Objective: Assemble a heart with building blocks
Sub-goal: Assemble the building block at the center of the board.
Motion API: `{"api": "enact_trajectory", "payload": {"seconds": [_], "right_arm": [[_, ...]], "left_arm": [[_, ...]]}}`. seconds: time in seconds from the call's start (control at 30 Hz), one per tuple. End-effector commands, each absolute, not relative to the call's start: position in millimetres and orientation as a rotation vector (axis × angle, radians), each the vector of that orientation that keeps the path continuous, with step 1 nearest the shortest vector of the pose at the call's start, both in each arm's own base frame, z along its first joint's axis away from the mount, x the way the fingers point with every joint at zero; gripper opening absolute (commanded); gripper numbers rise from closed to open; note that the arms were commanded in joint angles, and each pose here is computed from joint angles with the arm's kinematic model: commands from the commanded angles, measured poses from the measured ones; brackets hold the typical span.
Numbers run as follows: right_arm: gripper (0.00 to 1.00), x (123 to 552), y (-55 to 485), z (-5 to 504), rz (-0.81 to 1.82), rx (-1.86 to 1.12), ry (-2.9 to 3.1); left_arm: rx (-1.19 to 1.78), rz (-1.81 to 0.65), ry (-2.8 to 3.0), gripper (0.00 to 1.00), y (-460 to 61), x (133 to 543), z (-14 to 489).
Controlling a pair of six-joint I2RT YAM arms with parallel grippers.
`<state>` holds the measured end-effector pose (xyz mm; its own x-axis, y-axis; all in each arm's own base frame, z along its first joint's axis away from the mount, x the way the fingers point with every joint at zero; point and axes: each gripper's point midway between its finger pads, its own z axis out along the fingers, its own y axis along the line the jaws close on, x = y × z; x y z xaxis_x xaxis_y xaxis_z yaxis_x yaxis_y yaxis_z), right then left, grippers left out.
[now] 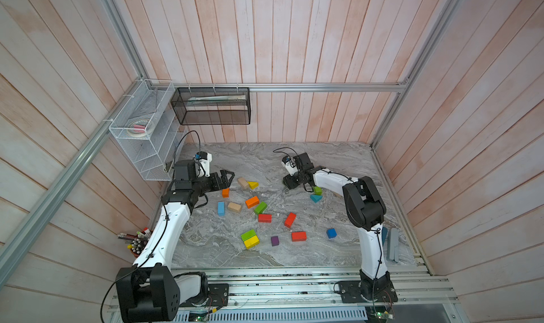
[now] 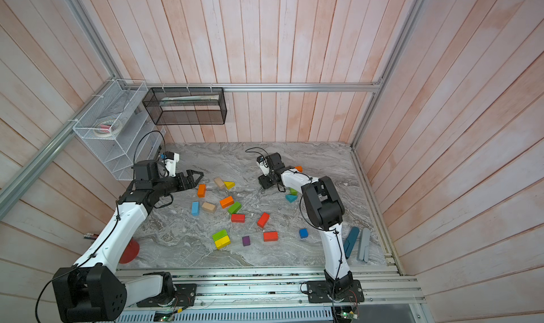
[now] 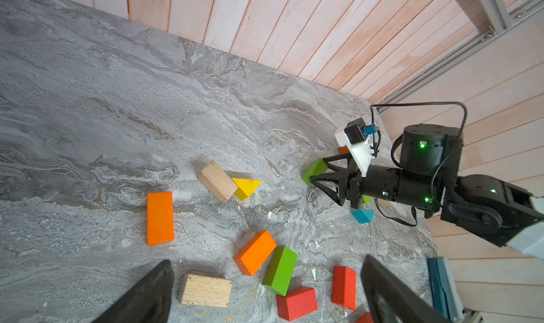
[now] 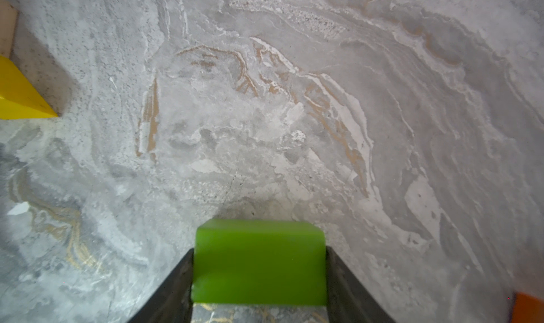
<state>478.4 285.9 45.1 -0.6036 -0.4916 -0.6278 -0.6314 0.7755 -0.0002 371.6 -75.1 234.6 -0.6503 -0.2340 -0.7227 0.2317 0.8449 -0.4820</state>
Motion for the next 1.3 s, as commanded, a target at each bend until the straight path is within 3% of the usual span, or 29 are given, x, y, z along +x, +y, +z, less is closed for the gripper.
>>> {"api": "enact_trajectory", "payload": {"seconds": [0.0, 0.6, 1.27], "right_arm": [[0.59, 467, 304, 53, 0.331, -0.829, 2.325], [0.58, 437, 379, 57, 0.366, -0.904, 2.265], [0.58, 440, 408, 51, 0.381, -0.952, 2.258]], "left_arm": [[0.013, -0.686, 2.167, 1.0, -74, 373, 230], [-0.001, -0.655, 2.16, 1.0, -70, 373, 232], [-0.003, -0.651, 2.158, 1.0, -69, 373, 232]]}}
